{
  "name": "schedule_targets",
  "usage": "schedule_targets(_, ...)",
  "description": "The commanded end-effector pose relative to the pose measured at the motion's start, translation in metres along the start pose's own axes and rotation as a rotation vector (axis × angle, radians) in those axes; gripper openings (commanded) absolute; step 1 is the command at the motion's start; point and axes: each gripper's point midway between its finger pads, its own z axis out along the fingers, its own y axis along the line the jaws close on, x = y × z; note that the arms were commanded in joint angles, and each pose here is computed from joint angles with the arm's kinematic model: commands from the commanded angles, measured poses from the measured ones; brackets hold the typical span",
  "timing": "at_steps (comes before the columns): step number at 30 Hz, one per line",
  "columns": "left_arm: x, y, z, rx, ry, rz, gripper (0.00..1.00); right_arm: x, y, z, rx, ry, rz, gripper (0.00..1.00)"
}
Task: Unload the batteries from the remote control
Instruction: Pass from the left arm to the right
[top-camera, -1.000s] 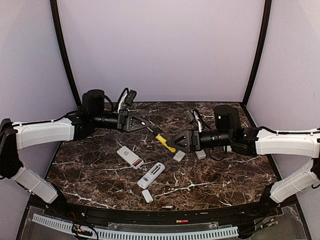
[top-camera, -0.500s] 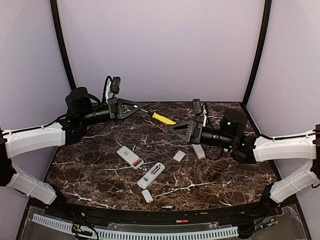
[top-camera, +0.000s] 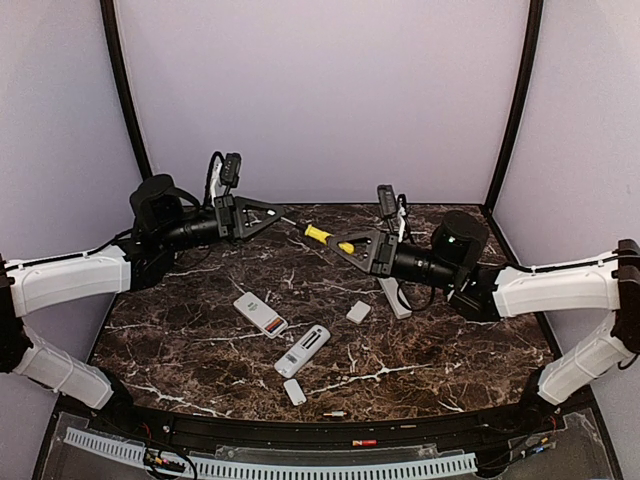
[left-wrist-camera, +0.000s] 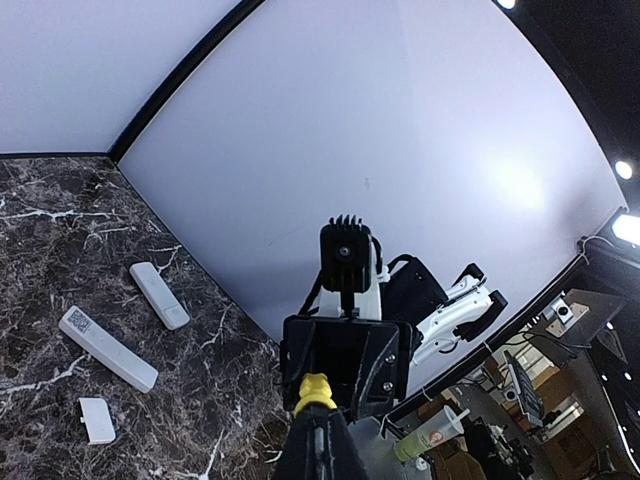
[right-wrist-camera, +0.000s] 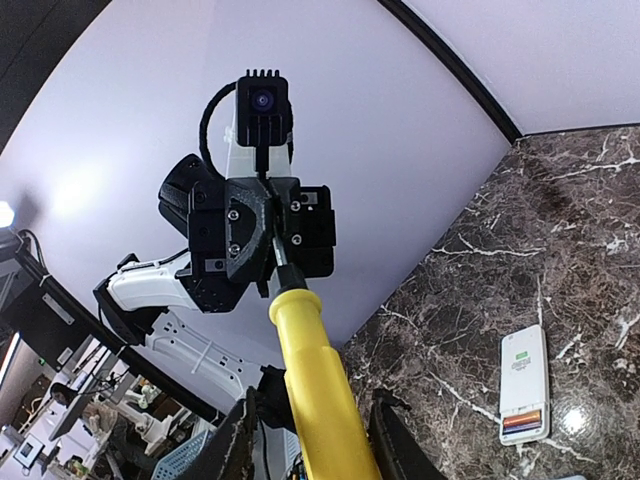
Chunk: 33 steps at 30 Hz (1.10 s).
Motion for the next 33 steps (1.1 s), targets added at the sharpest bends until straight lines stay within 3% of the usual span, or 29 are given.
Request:
schedule_targets(1, 0.0013, -0.0129, -0.0034, 0.044, 0.002, 0.023, 0.00, -0.0106, 0.0170, 0.0061, -0.065, -0.027, -0.024, 0.34)
schedule_targets(8, 0.0035, -0.0098, -0.0021, 0.040, 0.012, 0.023, 0.00, -0.0113, 0.0150, 0.0079, -0.059, -0.030, -0.026, 0.25)
schedule_targets(23, 0.0071, -0.0116, -0.0004, 0.063, 0.035, 0.023, 0.00, -0.0162, 0.0181, 0.0069, -0.063, -0.046, -0.028, 0.28)
schedule_targets(33, 0.0082, -0.0090, -0.0006, 0.053, 0.037, 0.020, 0.00, -0.0140, 0.0156, 0.0086, -0.062, -0.038, -0.020, 0.08)
